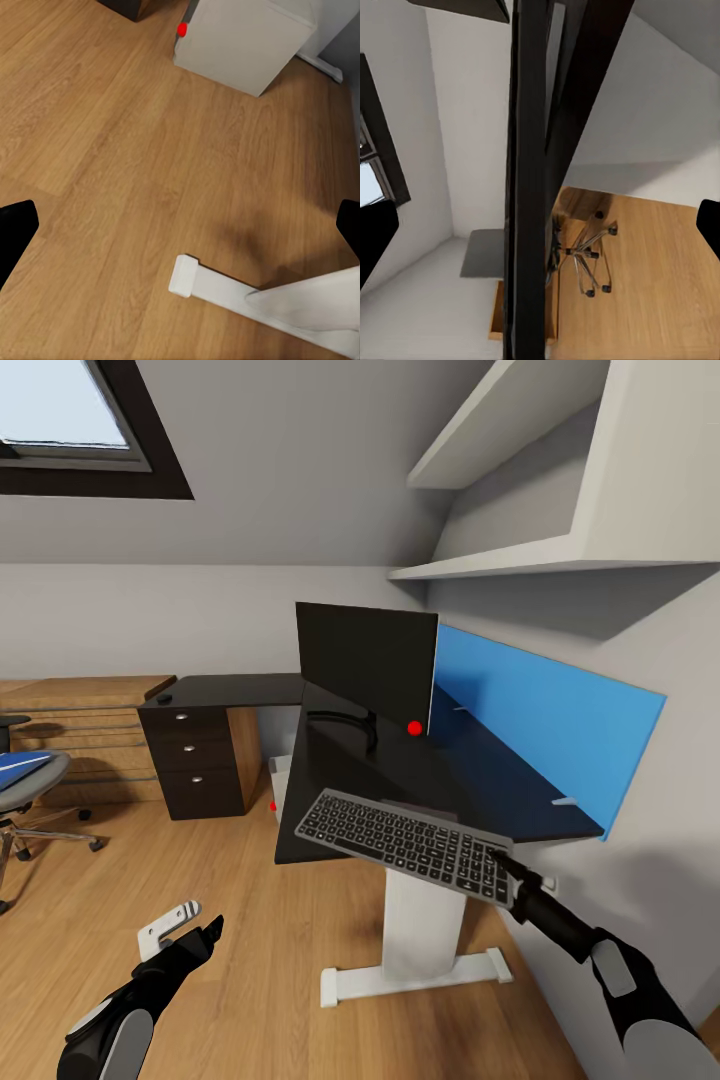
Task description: In the bedroom, organize the workspace by keeping the computer under the desk, ensuring the monitor is on the desk, placing the keyboard on the desk next to the monitor, placing the mouse on the desk next to the keyboard, moving the folder from the swivel chair onto the desk next to the mouse, stacking the notebook on top of the folder with the pen on top of the notebook, and positioning the swivel chair next to the desk.
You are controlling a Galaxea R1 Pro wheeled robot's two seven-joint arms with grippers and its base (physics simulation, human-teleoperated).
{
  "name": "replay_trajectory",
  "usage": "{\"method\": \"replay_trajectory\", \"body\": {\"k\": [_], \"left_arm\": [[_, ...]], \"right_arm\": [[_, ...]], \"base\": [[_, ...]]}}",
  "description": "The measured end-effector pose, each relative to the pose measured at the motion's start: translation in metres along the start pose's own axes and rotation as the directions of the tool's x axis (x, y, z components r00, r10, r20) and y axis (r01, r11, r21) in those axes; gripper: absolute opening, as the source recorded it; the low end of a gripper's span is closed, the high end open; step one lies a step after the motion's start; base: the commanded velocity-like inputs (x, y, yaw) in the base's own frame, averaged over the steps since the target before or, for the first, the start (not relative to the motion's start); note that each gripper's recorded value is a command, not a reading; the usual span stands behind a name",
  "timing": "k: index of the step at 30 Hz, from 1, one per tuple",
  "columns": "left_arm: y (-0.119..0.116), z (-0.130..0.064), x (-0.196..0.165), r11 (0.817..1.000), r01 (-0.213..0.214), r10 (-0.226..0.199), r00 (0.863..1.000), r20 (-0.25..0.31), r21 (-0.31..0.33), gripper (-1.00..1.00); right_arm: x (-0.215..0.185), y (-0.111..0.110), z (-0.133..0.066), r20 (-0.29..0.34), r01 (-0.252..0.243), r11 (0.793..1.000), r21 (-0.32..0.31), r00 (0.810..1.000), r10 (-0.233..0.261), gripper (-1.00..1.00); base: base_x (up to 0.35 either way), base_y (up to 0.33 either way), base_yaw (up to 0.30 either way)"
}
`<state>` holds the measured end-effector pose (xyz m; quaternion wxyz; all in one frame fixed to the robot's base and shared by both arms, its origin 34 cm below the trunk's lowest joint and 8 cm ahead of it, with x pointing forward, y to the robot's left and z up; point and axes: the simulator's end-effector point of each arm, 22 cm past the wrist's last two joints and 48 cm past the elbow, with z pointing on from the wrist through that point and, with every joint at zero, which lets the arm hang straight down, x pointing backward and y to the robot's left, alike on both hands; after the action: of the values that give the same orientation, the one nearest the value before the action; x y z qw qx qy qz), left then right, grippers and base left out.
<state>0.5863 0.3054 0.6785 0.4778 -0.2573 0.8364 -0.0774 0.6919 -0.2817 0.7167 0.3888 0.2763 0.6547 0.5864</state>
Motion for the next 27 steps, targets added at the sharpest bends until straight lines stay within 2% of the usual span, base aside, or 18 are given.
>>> {"method": "replay_trajectory", "body": {"k": [12,13,27], "left_arm": [[0.0001,0.0,0.0,1.0,0.0,0.0,1.0,0.0,-0.001,1.0],[0.0001,0.0,0.0,1.0,0.0,0.0,1.0,0.0,-0.001,1.0],[0.0002,-0.0001,-0.0001,1.0,-0.001,0.001,1.0,0.0,-0.001,1.0]], "right_arm": [[0.0042,-0.0009,0.0021,-0.008,-0.001,1.0,0.003,1.0,0.001,1.0],[0.0044,-0.0011,0.0021,-0.009,-0.001,1.0,0.004,1.0,0.001,-1.0],[0.0028,0.0012,0.0016,-0.007,-0.008,1.0,-0.004,1.0,0.008,-1.0]], "base": [[0.0,0.0,0.0],[0.0,0.0,0.0],[0.0,0.0,0.0]]}}
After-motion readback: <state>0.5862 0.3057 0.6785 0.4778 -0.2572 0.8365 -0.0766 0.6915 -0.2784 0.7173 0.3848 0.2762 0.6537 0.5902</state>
